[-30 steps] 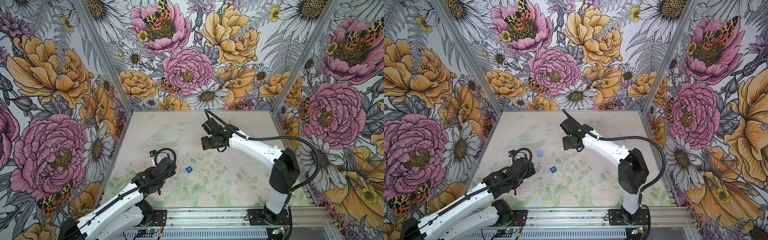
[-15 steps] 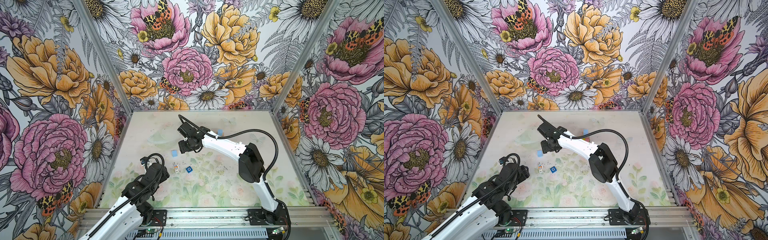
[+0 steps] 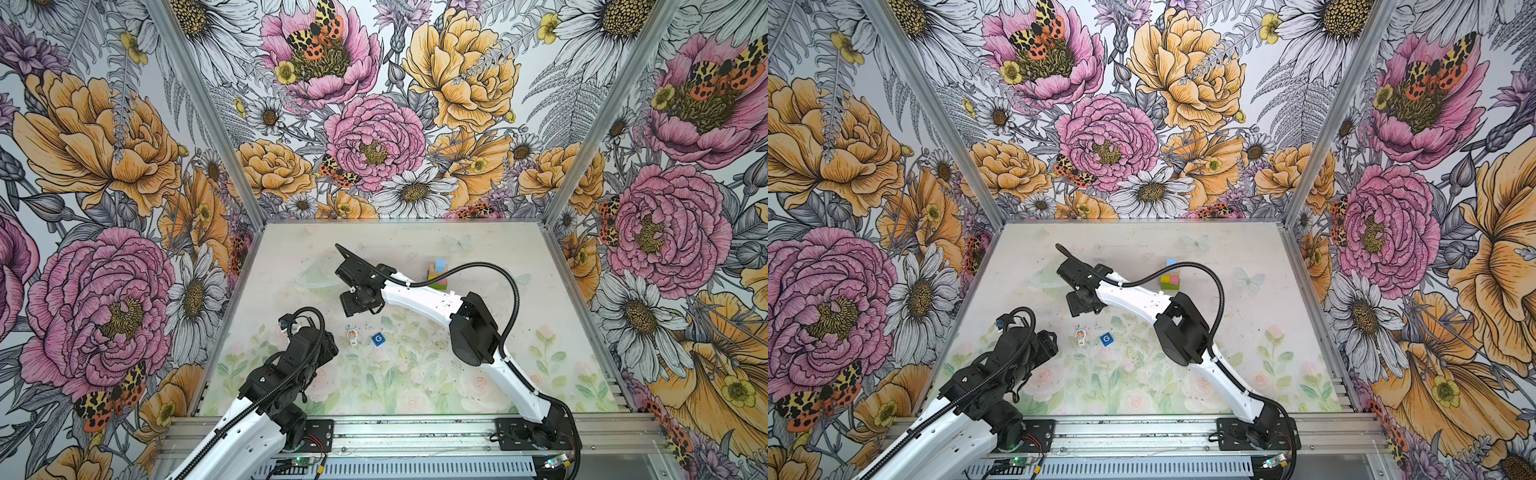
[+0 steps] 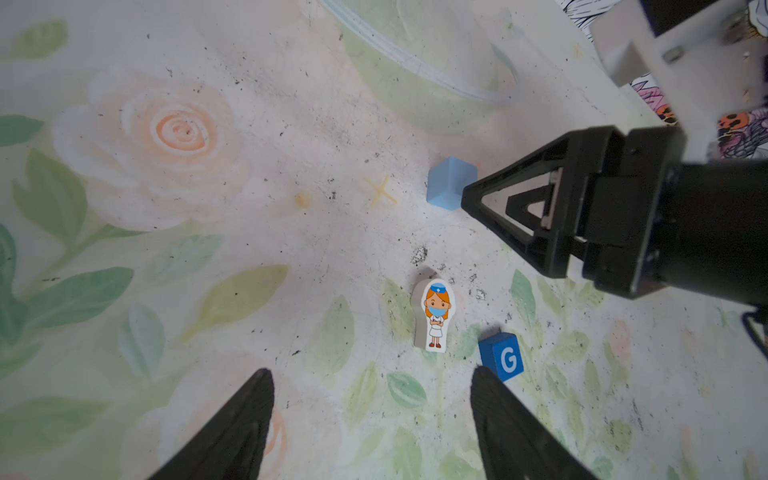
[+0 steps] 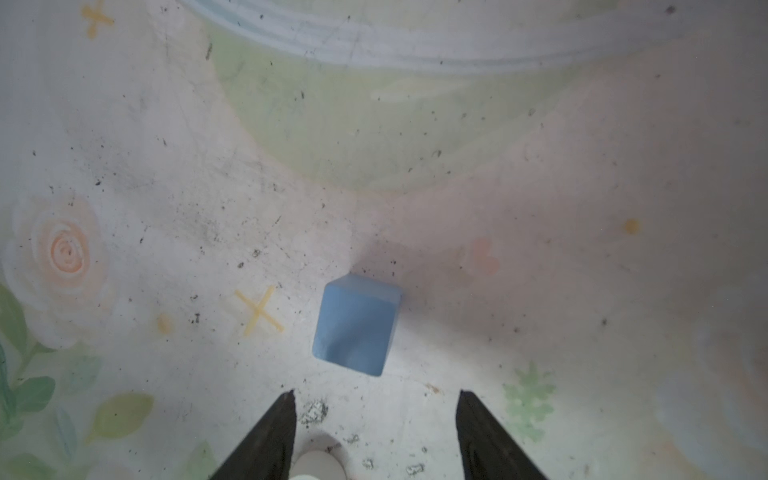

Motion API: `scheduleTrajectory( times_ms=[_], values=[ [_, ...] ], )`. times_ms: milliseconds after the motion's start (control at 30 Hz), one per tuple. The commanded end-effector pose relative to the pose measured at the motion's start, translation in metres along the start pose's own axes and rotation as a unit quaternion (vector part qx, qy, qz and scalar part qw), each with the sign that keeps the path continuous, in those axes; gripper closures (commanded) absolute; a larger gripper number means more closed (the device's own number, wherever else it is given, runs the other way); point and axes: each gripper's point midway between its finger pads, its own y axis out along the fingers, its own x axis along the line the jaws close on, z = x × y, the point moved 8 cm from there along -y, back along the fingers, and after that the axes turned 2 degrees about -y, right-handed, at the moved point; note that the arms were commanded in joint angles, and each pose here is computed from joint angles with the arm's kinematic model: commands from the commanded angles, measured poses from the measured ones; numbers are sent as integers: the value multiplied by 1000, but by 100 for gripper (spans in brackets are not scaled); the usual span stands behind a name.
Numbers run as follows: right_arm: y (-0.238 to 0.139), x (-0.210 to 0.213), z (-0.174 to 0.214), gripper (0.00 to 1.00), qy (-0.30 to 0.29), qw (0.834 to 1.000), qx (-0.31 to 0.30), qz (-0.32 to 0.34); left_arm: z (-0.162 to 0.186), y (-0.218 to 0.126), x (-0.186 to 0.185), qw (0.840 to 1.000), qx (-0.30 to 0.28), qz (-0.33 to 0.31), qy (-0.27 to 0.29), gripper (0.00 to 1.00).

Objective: Build the wood block tower
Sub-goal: 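Move the right gripper over the other light-blue cube near the bowl, then lower the right gripper around the light-blue cube and close it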

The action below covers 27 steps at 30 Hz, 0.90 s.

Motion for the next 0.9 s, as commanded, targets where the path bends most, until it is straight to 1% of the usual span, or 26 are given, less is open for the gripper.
scheduleTrajectory(
  times_ms=[0, 267, 433, 767, 867],
  values=[
    [0, 6, -7, 36, -4, 1000, -17, 7, 2, 0, 3, 1000, 7, 3, 6, 24],
    [14, 8, -11, 45, -2, 1000, -17, 2, 2, -1, 3, 1000, 7, 3, 8, 24],
    [21, 9, -11, 48, 4, 1000, -13, 2, 1, -1, 3, 1000, 6, 3, 7, 24],
    [28, 10, -11, 54, 6, 1000, -14, 1, 0, -1, 2, 1000, 4, 5, 8, 24],
    [30, 10, -11, 58, 6, 1000, -14, 4, 0, -1, 2, 1000, 4, 4, 7, 24]
  ],
)
